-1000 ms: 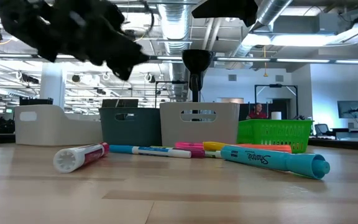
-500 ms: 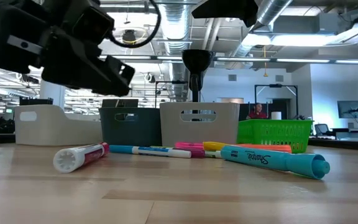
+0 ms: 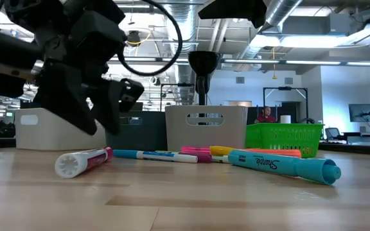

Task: Pick & Place Markers
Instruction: Put the large red marker pen into the blue bin

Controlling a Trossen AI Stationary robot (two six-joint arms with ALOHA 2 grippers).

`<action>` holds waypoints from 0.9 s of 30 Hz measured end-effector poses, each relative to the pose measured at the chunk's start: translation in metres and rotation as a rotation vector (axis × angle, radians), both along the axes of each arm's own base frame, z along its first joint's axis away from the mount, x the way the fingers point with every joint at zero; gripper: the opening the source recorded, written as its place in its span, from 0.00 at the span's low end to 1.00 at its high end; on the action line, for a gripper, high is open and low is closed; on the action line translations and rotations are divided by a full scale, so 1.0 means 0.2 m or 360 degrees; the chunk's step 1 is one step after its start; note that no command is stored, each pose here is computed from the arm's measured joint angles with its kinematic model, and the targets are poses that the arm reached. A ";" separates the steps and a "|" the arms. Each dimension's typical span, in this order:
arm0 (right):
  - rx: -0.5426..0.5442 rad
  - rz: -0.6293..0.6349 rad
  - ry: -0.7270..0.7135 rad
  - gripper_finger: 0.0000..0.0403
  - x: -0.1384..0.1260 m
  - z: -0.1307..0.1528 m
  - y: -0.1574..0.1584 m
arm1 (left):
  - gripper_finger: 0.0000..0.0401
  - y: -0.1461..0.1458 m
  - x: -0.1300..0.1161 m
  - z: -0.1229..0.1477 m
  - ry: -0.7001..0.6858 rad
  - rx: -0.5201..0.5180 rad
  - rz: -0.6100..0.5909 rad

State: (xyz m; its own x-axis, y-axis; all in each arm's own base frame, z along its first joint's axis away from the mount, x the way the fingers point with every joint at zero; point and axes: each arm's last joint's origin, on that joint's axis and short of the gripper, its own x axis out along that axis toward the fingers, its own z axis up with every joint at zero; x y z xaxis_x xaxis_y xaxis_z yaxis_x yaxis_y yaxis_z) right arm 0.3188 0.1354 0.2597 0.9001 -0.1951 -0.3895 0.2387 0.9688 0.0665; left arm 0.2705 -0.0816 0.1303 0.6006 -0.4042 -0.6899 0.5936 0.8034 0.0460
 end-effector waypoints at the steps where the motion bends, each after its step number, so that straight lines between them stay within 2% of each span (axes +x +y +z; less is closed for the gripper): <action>1: 0.0000 0.0000 0.0000 0.54 0.00 0.00 0.00 | 0.33 0.00 0.00 -0.01 0.0013 0.0003 0.0000; 11: 0.0000 0.0000 0.0001 0.54 0.00 0.00 0.00 | 0.33 -0.01 0.02 -0.15 0.0154 0.0044 -0.0002; 15: 0.0001 0.0001 0.0000 0.54 0.00 0.00 0.00 | 0.30 0.00 0.02 -0.16 0.0164 0.0044 0.0006; 20: 0.0002 0.0005 0.0003 0.54 0.00 0.00 0.00 | 0.16 0.00 0.01 -0.16 0.0184 0.0021 0.0045; 27: 0.0002 0.0005 0.0004 0.54 0.00 0.00 0.00 | 0.16 0.00 0.00 -0.10 0.0198 -0.0057 0.0148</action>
